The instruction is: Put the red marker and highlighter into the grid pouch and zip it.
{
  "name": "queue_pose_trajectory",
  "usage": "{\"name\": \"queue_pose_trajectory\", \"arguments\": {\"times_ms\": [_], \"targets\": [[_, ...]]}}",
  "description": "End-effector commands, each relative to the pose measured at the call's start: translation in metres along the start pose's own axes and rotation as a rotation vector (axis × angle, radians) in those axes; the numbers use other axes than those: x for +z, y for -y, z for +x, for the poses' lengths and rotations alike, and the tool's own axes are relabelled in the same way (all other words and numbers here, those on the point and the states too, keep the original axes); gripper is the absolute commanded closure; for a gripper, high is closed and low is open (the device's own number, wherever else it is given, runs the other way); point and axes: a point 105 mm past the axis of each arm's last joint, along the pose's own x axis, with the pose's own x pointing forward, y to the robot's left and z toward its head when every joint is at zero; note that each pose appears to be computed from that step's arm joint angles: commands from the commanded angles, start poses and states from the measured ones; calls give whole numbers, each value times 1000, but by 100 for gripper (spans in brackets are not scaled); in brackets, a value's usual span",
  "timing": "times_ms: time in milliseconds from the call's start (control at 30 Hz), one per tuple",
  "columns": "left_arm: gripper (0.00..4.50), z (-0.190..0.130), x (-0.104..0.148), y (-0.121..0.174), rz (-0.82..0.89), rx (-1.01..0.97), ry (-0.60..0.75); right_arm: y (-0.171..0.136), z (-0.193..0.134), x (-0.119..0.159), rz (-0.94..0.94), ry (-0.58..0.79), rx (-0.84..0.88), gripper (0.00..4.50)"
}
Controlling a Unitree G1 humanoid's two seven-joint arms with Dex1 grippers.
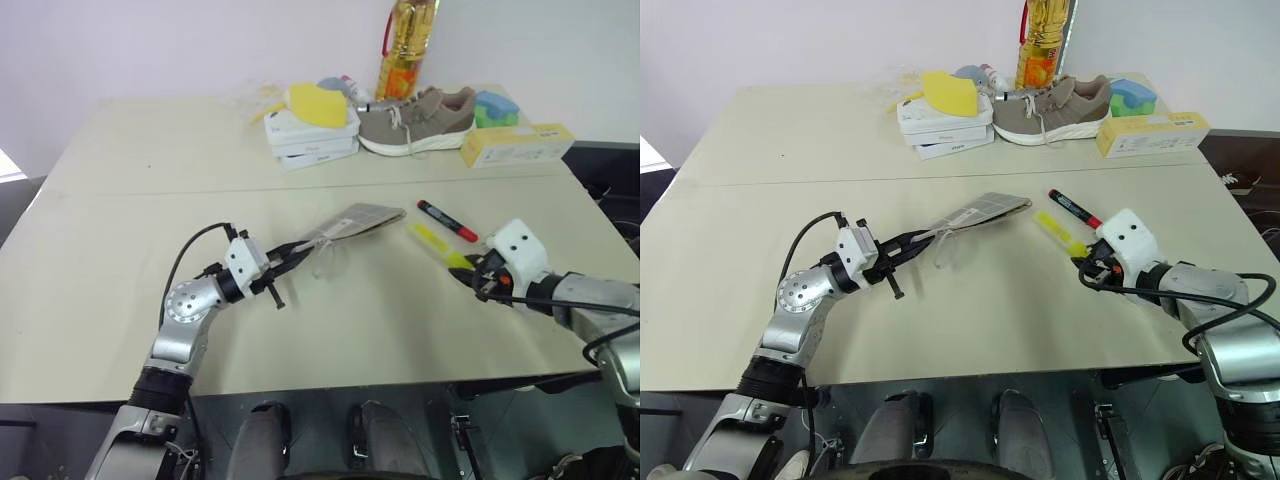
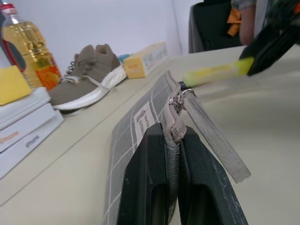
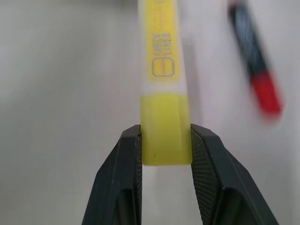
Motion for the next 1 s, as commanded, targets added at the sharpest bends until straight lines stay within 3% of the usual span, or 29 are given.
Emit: {"name": "queue_pose_trajectory", "arguments": {"times_ms": [33,1000], "targets": [[450,1,10,-6,26,16,41,-7,-9,24,-57,66,15,365],[450,3,17,10,40,-62,53,-13,4,15,-17,18,46,365]]}}
